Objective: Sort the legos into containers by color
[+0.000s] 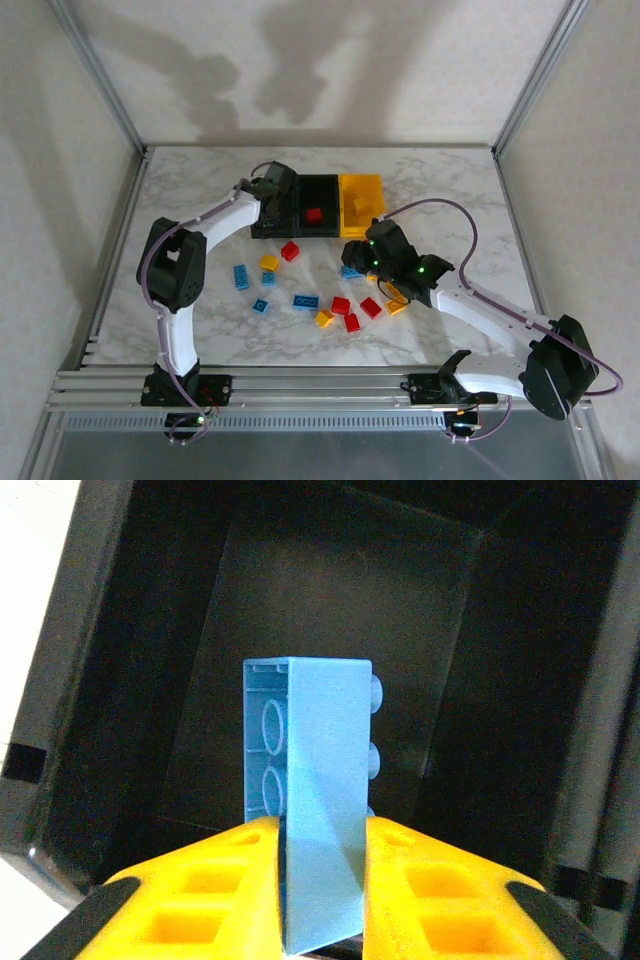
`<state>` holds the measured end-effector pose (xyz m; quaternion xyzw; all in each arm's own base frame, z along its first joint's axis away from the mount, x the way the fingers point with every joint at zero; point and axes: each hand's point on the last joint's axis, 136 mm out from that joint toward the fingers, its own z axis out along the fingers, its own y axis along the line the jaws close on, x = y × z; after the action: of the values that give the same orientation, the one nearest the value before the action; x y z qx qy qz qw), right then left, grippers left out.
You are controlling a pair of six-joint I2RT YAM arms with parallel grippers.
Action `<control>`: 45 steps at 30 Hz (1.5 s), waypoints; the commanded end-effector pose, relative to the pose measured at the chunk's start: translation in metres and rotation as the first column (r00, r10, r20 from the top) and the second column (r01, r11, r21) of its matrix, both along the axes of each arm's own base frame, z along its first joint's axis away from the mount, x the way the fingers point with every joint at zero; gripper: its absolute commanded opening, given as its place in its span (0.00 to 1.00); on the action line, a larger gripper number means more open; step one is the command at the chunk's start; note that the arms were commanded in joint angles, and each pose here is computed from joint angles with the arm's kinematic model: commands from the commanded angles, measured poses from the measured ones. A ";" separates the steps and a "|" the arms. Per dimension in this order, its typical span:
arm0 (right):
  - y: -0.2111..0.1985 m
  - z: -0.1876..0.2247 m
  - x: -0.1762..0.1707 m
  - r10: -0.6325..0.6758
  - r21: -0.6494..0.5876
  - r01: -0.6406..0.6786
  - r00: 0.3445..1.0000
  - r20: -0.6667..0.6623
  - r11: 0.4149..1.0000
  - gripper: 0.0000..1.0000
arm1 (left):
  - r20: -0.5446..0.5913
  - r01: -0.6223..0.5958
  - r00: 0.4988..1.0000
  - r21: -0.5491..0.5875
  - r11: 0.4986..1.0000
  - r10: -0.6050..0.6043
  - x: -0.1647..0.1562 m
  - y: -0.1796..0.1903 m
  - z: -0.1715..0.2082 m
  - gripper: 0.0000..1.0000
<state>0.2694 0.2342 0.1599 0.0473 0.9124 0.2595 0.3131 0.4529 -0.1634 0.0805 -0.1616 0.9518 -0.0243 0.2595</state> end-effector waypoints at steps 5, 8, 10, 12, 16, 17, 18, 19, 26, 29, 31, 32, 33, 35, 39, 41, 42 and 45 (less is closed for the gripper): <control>-0.008 -0.006 -0.005 -0.023 -0.024 0.023 1.000 -0.006 0.999 0.49 | 0.036 0.013 0.999 0.005 1.000 -0.014 0.007 0.002 0.018 0.35; -0.007 -0.006 -0.004 -0.022 -0.024 0.021 1.000 -0.006 0.999 0.49 | 0.039 0.018 0.999 0.001 1.000 -0.018 0.006 0.002 0.023 0.38; -0.007 -0.006 -0.003 -0.021 -0.028 0.021 1.000 -0.005 0.999 0.49 | 0.053 0.017 0.998 -0.009 1.000 -0.017 0.004 0.002 0.031 0.41; -0.007 -0.003 -0.003 -0.019 -0.031 0.019 1.000 0.000 0.999 0.49 | 0.068 0.019 0.998 -0.022 1.000 -0.018 0.000 0.003 0.041 0.42; -0.009 0.002 -0.001 -0.018 -0.054 0.019 1.000 0.013 0.998 0.50 | 0.112 0.032 0.993 -0.068 0.997 -0.024 -0.015 0.004 0.064 0.44; -0.009 0.003 0.000 -0.018 -0.060 0.019 1.000 0.015 0.998 0.50 | 0.121 0.036 0.992 -0.081 0.996 -0.026 -0.021 0.005 0.069 0.45; -0.010 0.005 0.001 -0.019 -0.061 0.020 1.000 0.019 0.998 0.50 | 0.124 0.041 0.992 -0.088 0.995 -0.030 -0.027 0.006 0.071 0.46; -0.010 0.006 0.001 -0.018 -0.064 0.019 1.000 0.020 0.998 0.50 | 0.130 0.046 0.991 -0.096 0.994 -0.033 -0.033 0.007 0.074 0.46; -0.011 0.007 -0.001 -0.009 -0.080 0.010 1.000 0.015 0.997 0.52 | 0.116 0.101 0.990 -0.150 0.984 -0.084 -0.078 0.011 0.070 0.52; -0.013 0.003 -0.003 -0.007 -0.092 0.007 1.000 0.001 0.996 0.53 | 0.103 0.115 0.990 -0.163 0.980 -0.099 -0.096 0.011 0.062 0.53; -0.016 -0.003 -0.004 -0.015 -0.116 0.013 1.000 -0.016 0.993 0.54 | 0.100 0.125 0.989 -0.185 0.975 -0.108 -0.108 0.008 0.056 0.54; -0.019 -0.007 -0.004 -0.021 -0.130 0.018 0.999 -0.024 0.991 0.55 | 0.103 0.136 0.988 -0.201 0.970 -0.117 -0.114 0.005 0.054 0.55; -0.023 -0.012 -0.004 -0.035 -0.151 0.029 0.999 -0.037 0.988 0.57 | 0.105 0.148 0.986 -0.217 0.965 -0.128 -0.120 0.002 0.052 0.56; -0.029 -0.021 -0.004 -0.057 -0.181 0.045 0.996 -0.061 0.982 0.58 | 0.120 0.189 0.979 -0.257 0.948 -0.163 -0.131 -0.009 0.051 0.56; -0.025 -0.033 -0.005 -0.043 -0.195 0.024 0.994 -0.096 0.981 0.56 | 0.140 0.255 0.965 -0.293 0.922 -0.223 -0.153 -0.024 0.048 0.56; -0.023 -0.042 -0.008 -0.036 -0.209 0.009 0.992 -0.124 0.978 0.54 | 0.137 0.262 0.963 -0.287 0.921 -0.232 -0.159 -0.024 0.045 0.57; -0.019 -0.045 -0.010 -0.028 -0.218 -0.003 0.990 -0.136 0.976 0.54 | 0.132 0.261 0.964 -0.290 0.921 -0.232 -0.162 -0.022 0.043 0.58; -0.008 -0.059 -0.018 -0.016 -0.252 -0.033 0.982 -0.190 0.967 0.55 | 0.128 0.277 0.960 -0.320 0.906 -0.249 -0.173 -0.024 0.039 0.60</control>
<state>0.2573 0.2157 0.1048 0.0338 0.9574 0.1477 0.2459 0.2876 -0.1816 0.1174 -0.0767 0.9401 -0.2001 0.2652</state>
